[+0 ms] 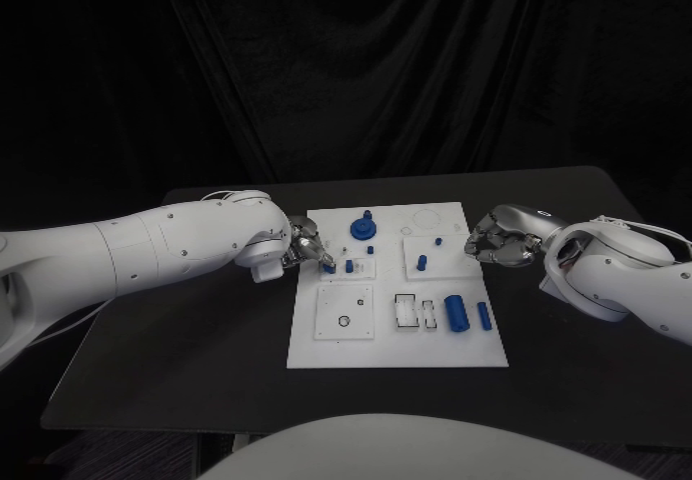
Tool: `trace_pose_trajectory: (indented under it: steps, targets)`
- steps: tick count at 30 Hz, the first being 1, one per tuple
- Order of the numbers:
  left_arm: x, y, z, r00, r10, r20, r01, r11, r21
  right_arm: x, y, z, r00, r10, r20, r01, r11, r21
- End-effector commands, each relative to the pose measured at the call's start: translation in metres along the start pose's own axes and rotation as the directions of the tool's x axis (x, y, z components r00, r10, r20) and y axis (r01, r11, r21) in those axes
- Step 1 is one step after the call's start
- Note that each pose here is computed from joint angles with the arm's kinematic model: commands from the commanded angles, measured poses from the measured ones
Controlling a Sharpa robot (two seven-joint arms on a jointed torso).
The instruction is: Assemble the parts on the task board
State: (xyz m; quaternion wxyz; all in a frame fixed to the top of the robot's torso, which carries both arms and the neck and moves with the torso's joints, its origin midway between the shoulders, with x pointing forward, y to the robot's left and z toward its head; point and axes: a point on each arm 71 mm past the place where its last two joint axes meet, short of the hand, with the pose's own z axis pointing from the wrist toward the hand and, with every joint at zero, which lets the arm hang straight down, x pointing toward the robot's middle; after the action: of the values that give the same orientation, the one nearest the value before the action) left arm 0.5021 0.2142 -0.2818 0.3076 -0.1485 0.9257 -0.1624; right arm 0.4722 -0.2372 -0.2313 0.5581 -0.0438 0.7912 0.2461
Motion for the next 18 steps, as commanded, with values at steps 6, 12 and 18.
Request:
trace_pose_trajectory:
  steps: [6, 12, 18]
  targets:
    - [0.0045, 0.0004, 0.0036, 1.000, 0.000, -0.011, 0.000, 1.000, -0.009, 0.0014, -0.0002, 0.0002, 1.000, 0.000, -0.006, 0.000, 1.000, 0.006]
    - [0.0048, 0.0005, 0.0049, 1.000, 0.000, -0.010, 0.000, 1.000, -0.019, 0.0017, -0.0003, 0.0002, 1.000, 0.000, -0.010, 0.000, 1.000, 0.008]
    - [0.0055, 0.0002, 0.0054, 1.000, -0.001, -0.010, 0.001, 1.000, -0.020, 0.0020, -0.0009, 0.0000, 1.000, 0.000, -0.015, 0.001, 1.000, 0.012]
